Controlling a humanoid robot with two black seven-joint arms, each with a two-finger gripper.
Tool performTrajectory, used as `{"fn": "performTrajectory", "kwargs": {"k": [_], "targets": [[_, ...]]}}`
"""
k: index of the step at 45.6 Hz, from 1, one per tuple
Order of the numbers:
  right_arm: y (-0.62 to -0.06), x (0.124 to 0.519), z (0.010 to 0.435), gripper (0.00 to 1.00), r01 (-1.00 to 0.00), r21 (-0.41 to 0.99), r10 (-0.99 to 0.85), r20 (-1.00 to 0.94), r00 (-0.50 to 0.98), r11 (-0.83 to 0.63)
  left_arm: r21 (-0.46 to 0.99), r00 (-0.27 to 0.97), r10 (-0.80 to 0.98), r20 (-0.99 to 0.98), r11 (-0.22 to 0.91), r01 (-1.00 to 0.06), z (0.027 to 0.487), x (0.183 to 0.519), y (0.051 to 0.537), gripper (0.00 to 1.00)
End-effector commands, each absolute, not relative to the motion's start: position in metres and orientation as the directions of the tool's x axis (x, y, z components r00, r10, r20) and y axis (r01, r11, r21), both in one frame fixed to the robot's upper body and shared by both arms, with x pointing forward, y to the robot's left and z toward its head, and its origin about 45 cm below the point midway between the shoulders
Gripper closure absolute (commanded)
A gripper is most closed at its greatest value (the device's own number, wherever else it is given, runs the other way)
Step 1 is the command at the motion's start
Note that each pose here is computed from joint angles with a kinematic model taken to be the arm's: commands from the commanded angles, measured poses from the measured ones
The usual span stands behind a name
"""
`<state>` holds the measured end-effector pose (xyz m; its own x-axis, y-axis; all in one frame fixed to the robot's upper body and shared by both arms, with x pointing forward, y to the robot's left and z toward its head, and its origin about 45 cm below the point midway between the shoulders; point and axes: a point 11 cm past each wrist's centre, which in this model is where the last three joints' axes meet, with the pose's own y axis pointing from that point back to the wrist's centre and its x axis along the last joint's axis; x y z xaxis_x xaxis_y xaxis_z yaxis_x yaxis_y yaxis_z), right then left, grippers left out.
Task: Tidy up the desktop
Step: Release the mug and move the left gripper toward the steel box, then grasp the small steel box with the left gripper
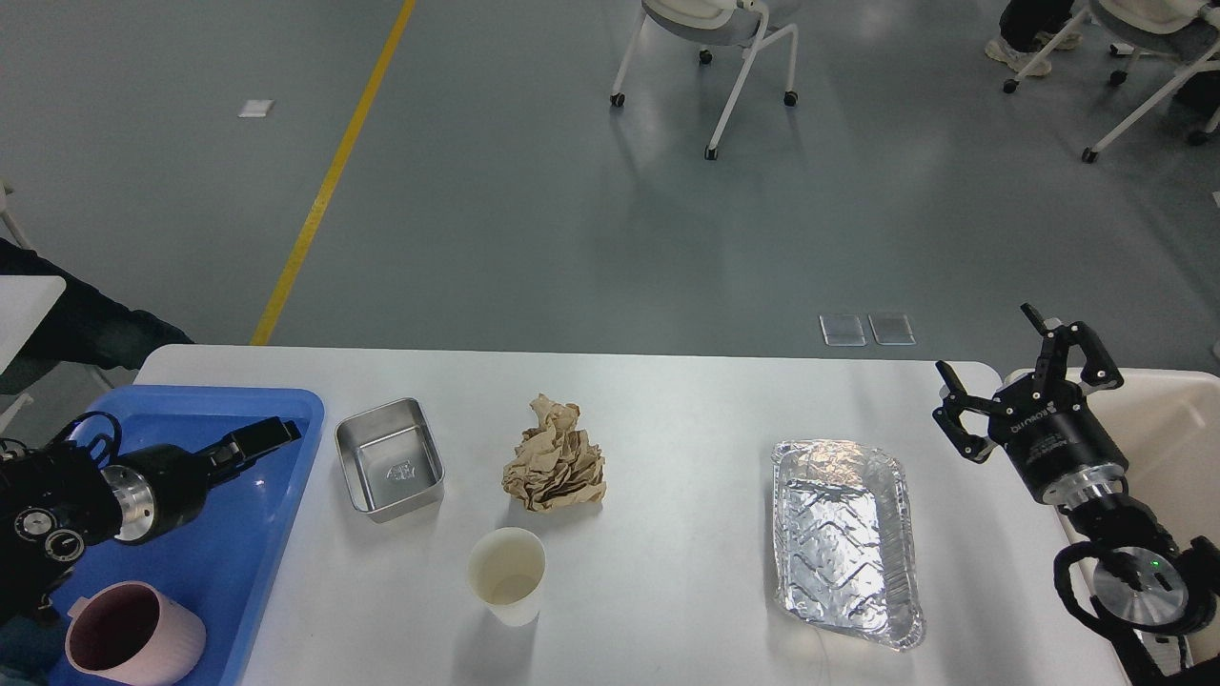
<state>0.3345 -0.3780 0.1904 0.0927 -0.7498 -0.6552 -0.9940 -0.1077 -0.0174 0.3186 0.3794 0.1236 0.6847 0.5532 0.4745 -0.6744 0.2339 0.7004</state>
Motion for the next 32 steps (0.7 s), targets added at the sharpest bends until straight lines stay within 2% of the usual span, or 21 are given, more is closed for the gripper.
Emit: {"fn": "performTrajectory", "kwargs": {"k": [1, 17, 24, 30, 32], "targets": [[-0.379, 0.333, 0.191, 0.0, -0.994, -0.017, -0.752, -0.653, 0.092, -0.106, 0.722, 0.712, 0.534, 0.456, 0.246, -0.647, 0.109, 0.325, 0.364, 0.03], [-0.381, 0.33, 0.189, 0.0, -0.995, -0.011, -0.753, -0.653, 0.085, -0.102, 0.734, 0.728, 0.546, 0.416, 0.272, -0.623, 0.086, 0.335, 0.332, 0.04], [-0.383, 0.33, 0.19, 0.0, -0.995, -0.014, -0.754, -0.652, 0.083, -0.098, 0.737, 0.721, 0.566, 0.401, 0.268, -0.62, 0.077, 0.338, 0.327, 0.11], [-0.385, 0.33, 0.19, 0.0, -0.995, -0.011, -0.759, -0.646, 0.082, -0.097, 0.739, 0.723, 0.578, 0.379, 0.281, -0.612, 0.068, 0.337, 0.318, 0.27], [-0.386, 0.33, 0.19, 0.0, -0.995, -0.01, -0.759, -0.646, 0.08, -0.097, 0.74, 0.727, 0.579, 0.369, 0.29, -0.606, 0.065, 0.335, 0.313, 0.29]]}}
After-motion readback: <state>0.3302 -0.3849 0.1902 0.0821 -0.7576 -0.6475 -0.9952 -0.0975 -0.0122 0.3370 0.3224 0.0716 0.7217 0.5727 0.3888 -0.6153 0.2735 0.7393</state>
